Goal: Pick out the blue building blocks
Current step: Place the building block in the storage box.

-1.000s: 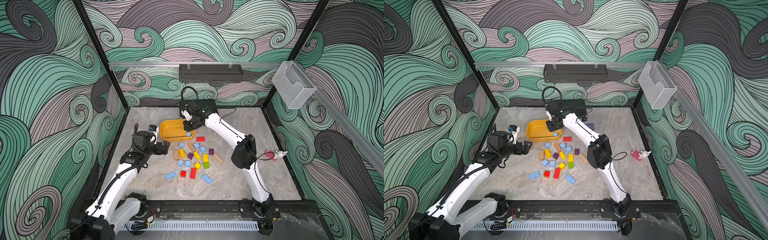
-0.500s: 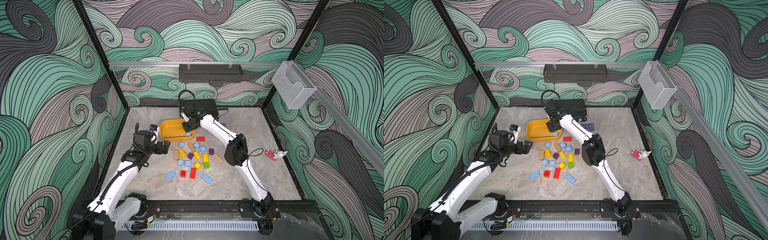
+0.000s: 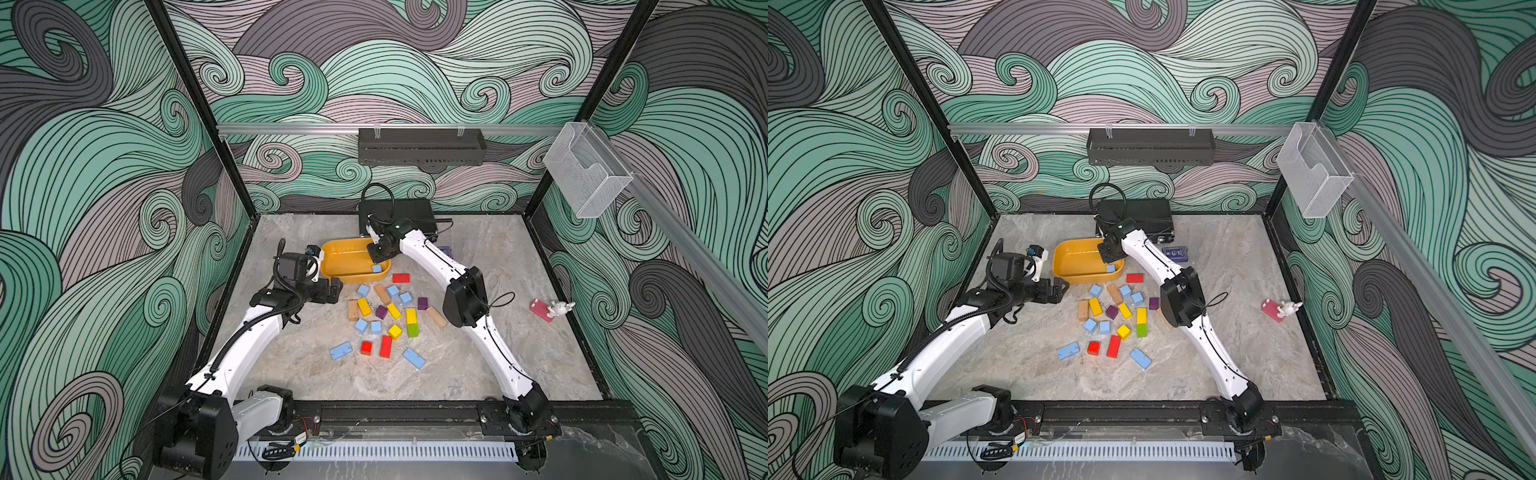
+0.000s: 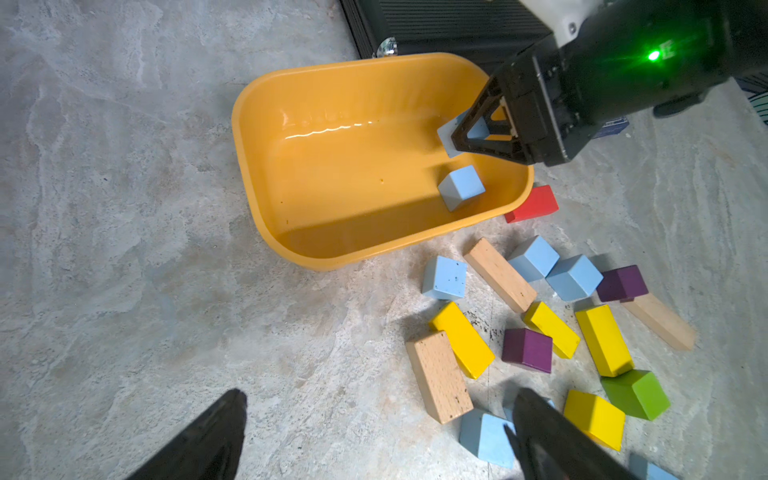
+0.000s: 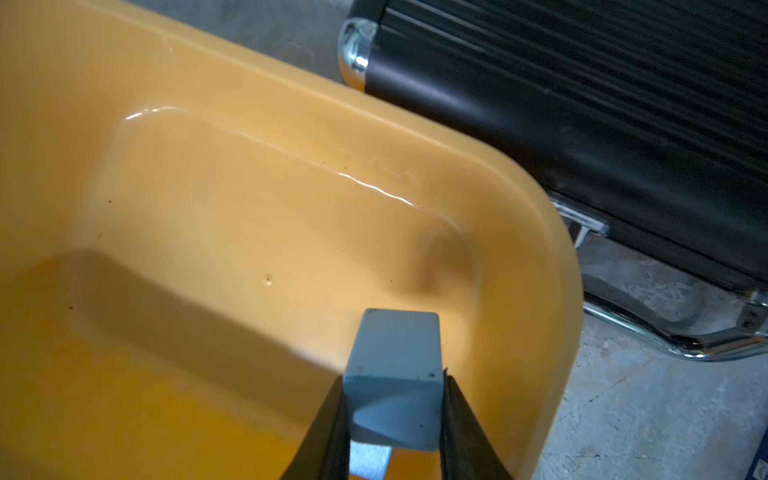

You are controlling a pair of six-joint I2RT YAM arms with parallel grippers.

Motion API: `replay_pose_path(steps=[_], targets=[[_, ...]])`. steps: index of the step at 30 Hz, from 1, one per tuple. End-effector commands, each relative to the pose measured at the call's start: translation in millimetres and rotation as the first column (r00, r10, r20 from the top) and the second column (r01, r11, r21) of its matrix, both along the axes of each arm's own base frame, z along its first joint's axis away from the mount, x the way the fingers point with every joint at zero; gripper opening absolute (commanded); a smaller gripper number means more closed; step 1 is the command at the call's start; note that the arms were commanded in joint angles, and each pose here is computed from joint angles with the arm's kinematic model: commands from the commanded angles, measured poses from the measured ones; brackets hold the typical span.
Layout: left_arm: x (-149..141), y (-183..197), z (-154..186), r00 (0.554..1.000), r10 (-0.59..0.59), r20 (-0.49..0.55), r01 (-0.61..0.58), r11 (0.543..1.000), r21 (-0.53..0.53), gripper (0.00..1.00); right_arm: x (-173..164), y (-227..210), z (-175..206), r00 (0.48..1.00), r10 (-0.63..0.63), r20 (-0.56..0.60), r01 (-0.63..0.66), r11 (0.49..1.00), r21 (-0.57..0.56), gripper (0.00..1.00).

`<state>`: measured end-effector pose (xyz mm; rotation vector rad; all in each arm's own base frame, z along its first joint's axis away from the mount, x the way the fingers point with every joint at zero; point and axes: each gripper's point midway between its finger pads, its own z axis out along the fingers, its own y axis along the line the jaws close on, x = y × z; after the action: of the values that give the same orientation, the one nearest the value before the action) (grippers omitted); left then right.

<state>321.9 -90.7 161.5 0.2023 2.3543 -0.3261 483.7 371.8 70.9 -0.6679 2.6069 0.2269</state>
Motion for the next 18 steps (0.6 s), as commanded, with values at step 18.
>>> replay_pose_path(steps=[18], targets=[[-18.9,-2.6,24.3,0.994,-0.062,0.091,0.063,0.998,-0.012,0.99,-0.2,4.8,10.7,0.999,-0.032,-0.01,0.033,0.998,0.05,0.5]])
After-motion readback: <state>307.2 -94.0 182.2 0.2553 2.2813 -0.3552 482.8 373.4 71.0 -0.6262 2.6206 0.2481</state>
